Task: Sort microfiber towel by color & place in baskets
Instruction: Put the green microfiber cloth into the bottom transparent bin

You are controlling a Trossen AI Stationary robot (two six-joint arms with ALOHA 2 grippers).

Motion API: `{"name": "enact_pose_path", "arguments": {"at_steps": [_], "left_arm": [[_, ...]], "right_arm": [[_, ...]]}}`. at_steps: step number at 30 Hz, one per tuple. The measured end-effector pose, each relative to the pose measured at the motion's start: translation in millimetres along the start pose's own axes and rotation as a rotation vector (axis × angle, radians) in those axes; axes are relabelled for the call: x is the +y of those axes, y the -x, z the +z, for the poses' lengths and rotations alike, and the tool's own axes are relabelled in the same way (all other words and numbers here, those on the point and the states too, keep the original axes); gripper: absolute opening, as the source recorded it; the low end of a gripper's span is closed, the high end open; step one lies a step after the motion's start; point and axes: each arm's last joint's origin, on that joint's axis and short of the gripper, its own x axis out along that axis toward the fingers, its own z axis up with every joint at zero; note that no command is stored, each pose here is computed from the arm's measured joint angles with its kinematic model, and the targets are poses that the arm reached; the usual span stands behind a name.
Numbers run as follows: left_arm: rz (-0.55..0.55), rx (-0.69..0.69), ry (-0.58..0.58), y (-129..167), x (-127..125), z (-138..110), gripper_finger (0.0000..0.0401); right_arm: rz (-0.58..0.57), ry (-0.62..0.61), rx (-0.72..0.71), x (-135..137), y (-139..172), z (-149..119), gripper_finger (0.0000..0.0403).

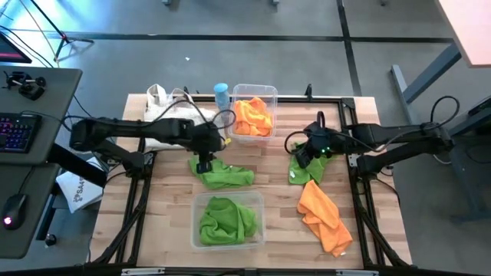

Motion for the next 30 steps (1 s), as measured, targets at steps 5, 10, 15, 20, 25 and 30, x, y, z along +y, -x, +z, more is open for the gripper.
{"name": "enact_pose_path", "arguments": {"at_steps": [5, 10, 15, 20, 25, 30], "left_arm": [[-0.122, 0.104, -0.034, -23.5, -3.3, -1.6, 0.011], [-0.159, 0.19, -0.031, -44.9, -4.5, -3.5, 0.011], [-0.163, 0.271, -0.021, -66.7, -4.8, -6.5, 0.011], [-0.165, 0.338, -0.006, -84.4, -6.0, -10.1, 0.011], [-0.166, 0.391, -0.002, -97.0, -9.7, -13.6, 0.0095], [-0.163, 0.391, -0.044, -97.6, -13.0, -13.7, 0.0012]], "right_arm": [[-0.014, 0.008, -0.022, -0.1, 0.6, 0.4, 0.0122], [-0.015, 0.017, -0.023, -0.4, 0.5, 0.8, 0.0122], [-0.021, 0.025, -0.03, -0.5, 0.6, 1.1, 0.0122], [-0.044, 0.025, -0.056, -1.1, 0.7, 2.0, 0.0122], [-0.044, 0.025, -0.058, -1.1, 0.8, 2.1, 0.0122], [-0.044, 0.02, -0.058, -1.1, 0.8, 2.1, 0.0122]]}}
